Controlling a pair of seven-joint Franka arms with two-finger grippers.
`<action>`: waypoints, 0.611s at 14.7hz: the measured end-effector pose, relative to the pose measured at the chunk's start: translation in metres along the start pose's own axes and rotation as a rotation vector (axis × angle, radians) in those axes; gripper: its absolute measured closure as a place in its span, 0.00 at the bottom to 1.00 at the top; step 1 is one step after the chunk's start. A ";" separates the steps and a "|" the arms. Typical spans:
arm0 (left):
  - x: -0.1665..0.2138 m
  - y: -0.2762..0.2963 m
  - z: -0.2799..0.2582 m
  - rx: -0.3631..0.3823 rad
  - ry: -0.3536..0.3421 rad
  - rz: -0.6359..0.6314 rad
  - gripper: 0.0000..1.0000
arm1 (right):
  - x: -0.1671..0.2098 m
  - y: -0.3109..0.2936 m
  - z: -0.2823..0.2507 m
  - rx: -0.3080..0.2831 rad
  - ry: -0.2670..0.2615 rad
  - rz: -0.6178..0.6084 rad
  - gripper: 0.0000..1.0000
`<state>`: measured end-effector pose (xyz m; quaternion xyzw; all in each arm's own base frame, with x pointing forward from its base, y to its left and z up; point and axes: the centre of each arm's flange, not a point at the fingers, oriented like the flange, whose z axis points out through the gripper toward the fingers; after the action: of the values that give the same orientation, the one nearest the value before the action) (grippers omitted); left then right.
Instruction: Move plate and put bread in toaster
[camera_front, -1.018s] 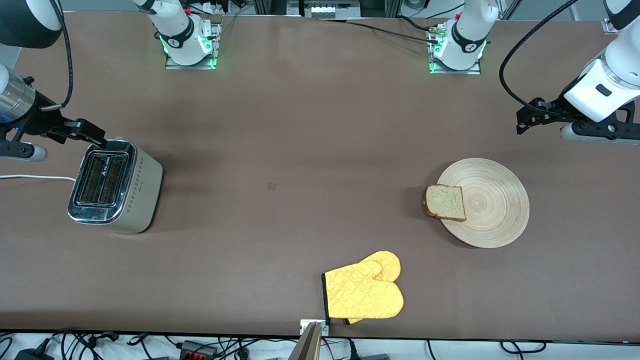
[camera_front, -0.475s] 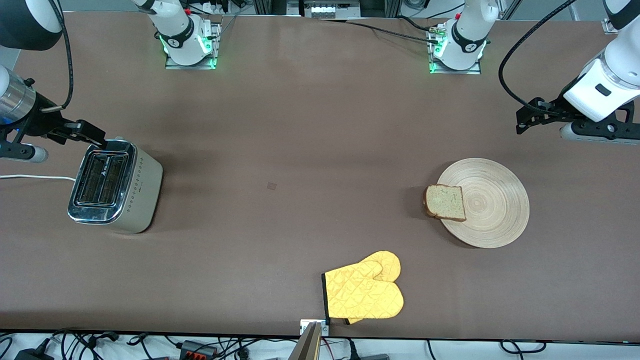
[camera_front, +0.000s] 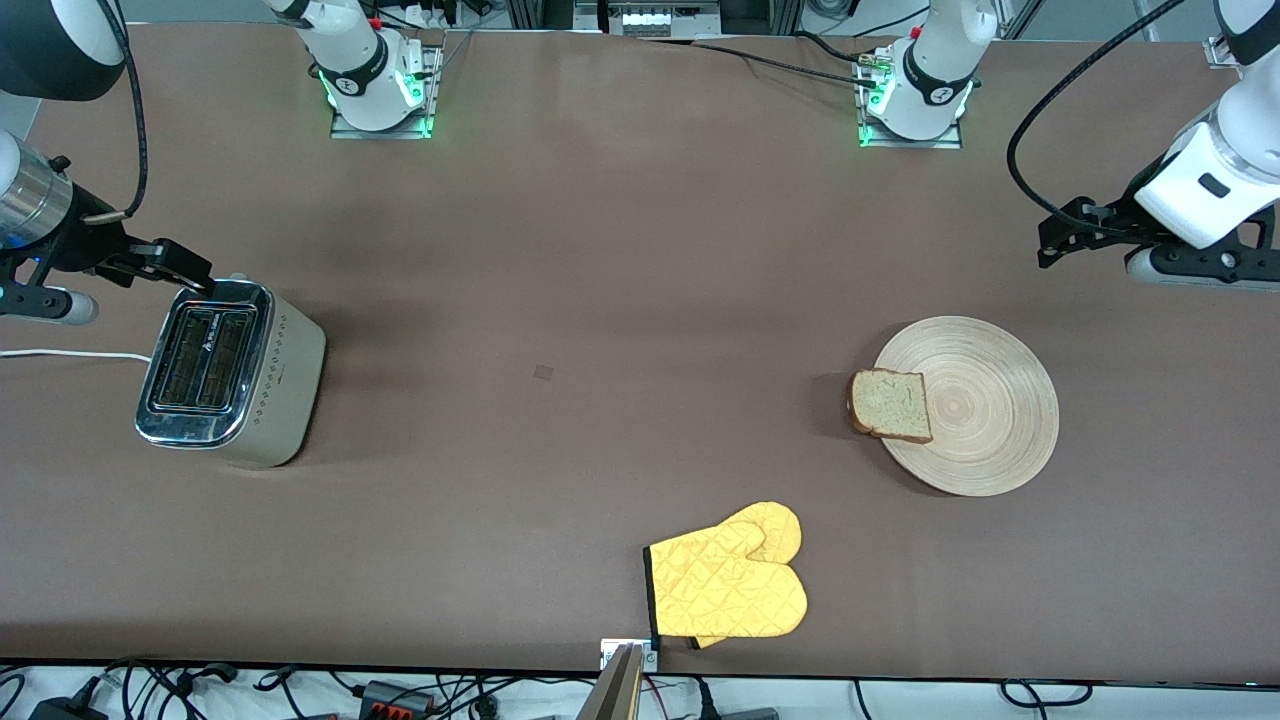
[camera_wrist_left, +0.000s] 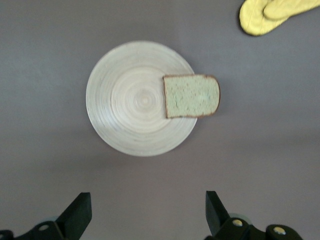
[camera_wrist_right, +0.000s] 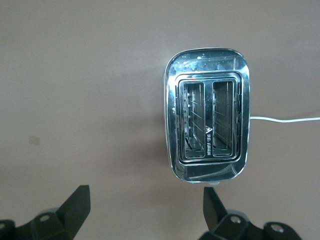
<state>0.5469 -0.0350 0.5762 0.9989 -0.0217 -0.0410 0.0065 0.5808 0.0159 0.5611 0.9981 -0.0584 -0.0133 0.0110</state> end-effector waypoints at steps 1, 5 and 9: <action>-0.002 -0.002 0.005 -0.008 -0.047 -0.004 0.00 | 0.000 0.000 0.000 0.000 0.000 0.000 0.00; -0.005 -0.015 0.012 -0.018 -0.139 -0.028 0.00 | 0.000 0.001 0.000 -0.001 -0.004 0.002 0.00; 0.012 -0.025 0.032 -0.025 -0.182 -0.043 0.00 | -0.001 0.001 0.001 -0.001 -0.009 0.002 0.00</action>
<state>0.5569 -0.0105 0.5425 0.9911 -0.0001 -0.1322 0.0161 0.5798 0.0150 0.5604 0.9980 -0.0592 -0.0177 0.0113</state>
